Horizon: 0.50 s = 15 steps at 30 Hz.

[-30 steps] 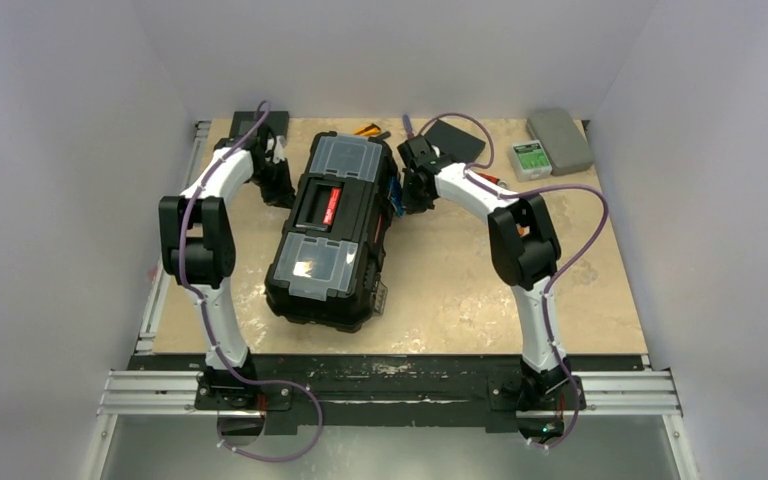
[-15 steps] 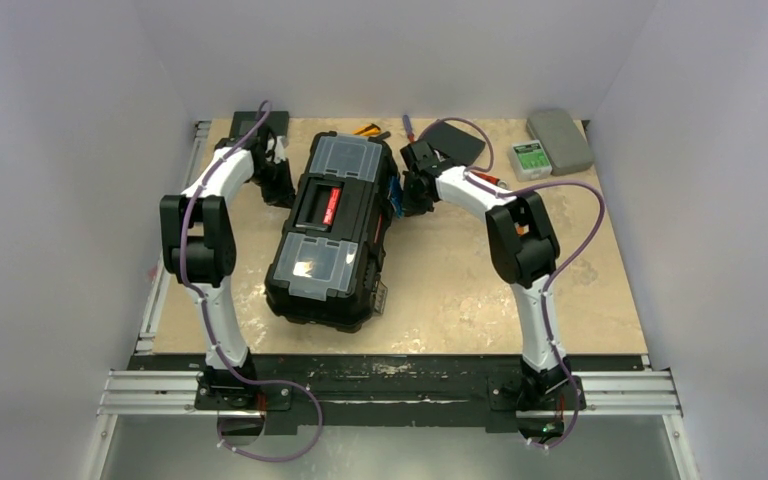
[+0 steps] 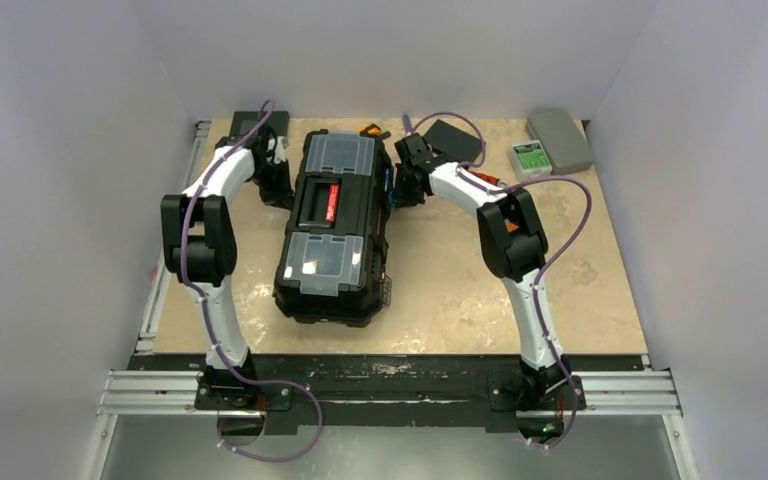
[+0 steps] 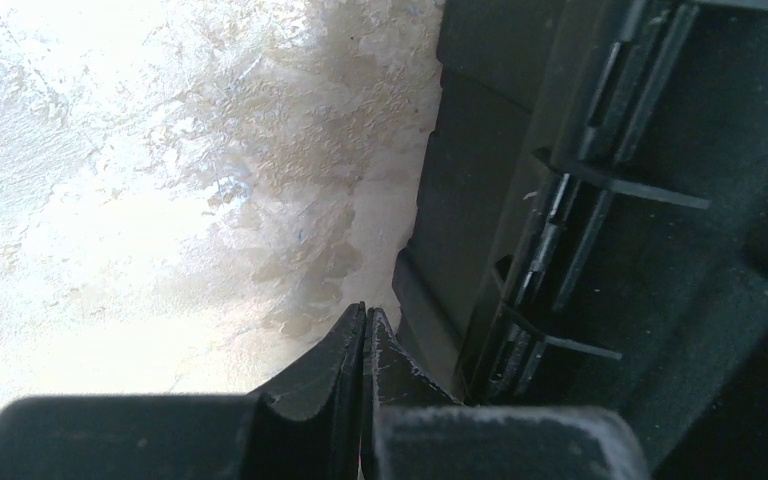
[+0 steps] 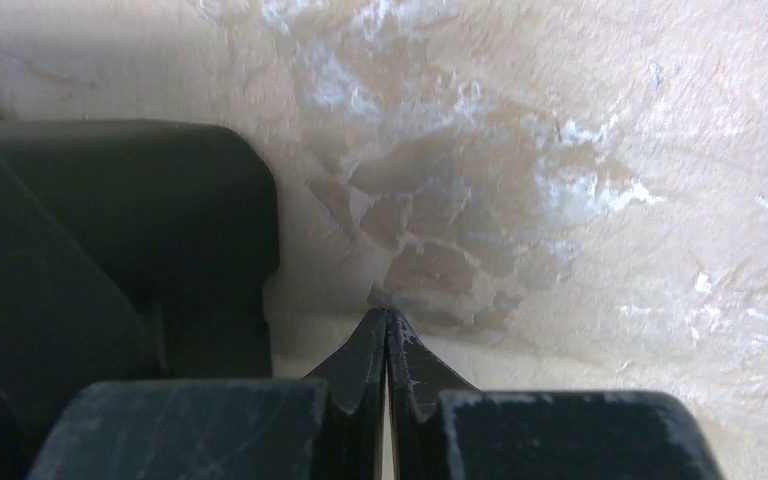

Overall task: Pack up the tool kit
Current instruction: Close the toolbox at the center of the board.

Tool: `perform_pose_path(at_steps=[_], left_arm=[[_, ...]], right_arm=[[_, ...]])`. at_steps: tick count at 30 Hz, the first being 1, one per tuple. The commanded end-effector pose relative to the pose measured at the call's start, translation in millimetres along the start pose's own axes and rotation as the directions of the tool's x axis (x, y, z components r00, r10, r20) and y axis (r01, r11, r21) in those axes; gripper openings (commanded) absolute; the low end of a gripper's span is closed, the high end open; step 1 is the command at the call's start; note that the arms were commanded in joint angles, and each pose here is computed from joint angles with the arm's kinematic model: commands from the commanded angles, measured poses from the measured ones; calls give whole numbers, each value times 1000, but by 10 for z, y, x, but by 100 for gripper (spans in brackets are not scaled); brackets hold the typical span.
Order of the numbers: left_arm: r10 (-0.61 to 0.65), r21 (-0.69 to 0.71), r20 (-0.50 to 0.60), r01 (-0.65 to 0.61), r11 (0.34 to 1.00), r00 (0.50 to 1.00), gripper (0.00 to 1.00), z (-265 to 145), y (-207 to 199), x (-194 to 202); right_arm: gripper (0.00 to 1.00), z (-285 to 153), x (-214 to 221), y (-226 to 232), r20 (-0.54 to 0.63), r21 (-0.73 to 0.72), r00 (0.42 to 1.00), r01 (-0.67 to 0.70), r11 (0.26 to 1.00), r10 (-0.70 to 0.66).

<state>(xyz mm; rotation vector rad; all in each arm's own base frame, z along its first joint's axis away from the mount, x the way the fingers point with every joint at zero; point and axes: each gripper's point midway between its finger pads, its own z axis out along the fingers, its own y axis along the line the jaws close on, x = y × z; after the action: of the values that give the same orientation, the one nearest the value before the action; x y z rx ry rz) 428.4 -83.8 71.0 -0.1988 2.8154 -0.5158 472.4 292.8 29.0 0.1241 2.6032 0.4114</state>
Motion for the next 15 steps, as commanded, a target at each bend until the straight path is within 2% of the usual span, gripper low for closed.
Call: perform_pose_path(at_steps=[1, 6, 11, 14, 15], left_arm=[[102, 365, -227, -13, 931, 969, 0, 83, -1328, 670], [101, 349, -212, -22, 937, 972, 0, 42, -1318, 639], [54, 332, -135, -6, 943, 989, 0, -177, -1182, 427], [-36, 363, -64, 57, 930, 997, 9, -402, -1030, 193], [-72, 391, -43, 83, 917, 996, 14, -505, -978, 110]], right_arm=[[0, -340, 87, 1793, 111, -457, 994, 67, 887, -18], [0, -450, 91, 1788, 138, -448, 990, 86, 890, -26], [0, -812, -100, 1485, 210, -393, 978, 91, 915, -7], [0, -1029, -188, 1169, 227, -373, 974, 60, 926, 28], [0, -1109, -201, 1087, 223, -386, 974, 53, 921, 37]])
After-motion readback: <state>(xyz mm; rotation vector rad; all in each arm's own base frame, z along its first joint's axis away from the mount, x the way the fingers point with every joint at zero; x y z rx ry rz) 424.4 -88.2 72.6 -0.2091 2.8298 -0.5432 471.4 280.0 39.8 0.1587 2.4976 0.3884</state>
